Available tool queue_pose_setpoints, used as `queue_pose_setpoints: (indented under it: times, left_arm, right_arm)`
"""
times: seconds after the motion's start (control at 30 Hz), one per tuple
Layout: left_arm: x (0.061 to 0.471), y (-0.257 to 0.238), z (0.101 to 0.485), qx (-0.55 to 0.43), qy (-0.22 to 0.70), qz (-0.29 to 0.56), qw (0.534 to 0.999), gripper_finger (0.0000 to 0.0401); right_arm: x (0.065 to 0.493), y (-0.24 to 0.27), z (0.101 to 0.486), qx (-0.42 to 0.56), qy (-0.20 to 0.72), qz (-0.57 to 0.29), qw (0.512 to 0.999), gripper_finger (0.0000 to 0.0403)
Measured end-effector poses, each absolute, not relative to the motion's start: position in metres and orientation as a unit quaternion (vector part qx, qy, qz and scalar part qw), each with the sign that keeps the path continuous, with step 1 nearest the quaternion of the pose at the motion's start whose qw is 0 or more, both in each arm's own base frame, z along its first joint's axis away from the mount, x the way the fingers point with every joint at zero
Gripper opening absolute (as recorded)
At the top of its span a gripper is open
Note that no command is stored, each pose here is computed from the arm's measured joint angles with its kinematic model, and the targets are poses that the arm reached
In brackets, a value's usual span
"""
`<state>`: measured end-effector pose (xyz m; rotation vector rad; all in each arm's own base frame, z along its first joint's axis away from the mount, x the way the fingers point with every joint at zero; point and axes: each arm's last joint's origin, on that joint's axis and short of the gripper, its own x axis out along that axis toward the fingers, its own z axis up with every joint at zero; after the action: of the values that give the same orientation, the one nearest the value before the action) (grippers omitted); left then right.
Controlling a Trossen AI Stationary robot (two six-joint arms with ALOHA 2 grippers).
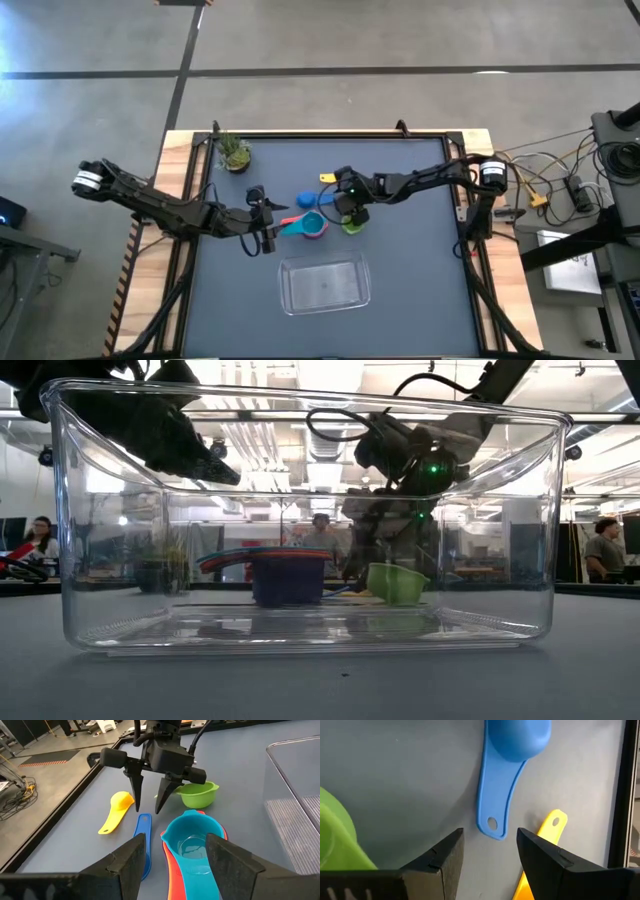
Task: Nest measuring cups in basket
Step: Put the nested measuring cups into the transparent bin, then stack the blue measuring cup on top of the light blue measuring cup
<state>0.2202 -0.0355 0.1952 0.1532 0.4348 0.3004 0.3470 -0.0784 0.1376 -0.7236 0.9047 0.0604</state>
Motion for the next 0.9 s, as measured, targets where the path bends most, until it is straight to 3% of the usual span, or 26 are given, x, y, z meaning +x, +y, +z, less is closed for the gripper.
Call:
queue_pose_setpoints:
  times: [0.47, 0.9]
  left_arm:
    - [0.22, -0.036, 0.195, 0.077, 0.213, 0.148, 0.963, 0.0189]
    - [0.22, -0.036, 0.196, 0.078, 0.213, 0.148, 0.963, 0.0189]
  right_arm:
    - [0.363, -0.082, 0.127, -0.338, 0.429, 0.028, 0.837, 0.0158]
    - [0.363, -0.084, 0.106, -0.342, 0.463, 0.026, 0.817, 0.0032]
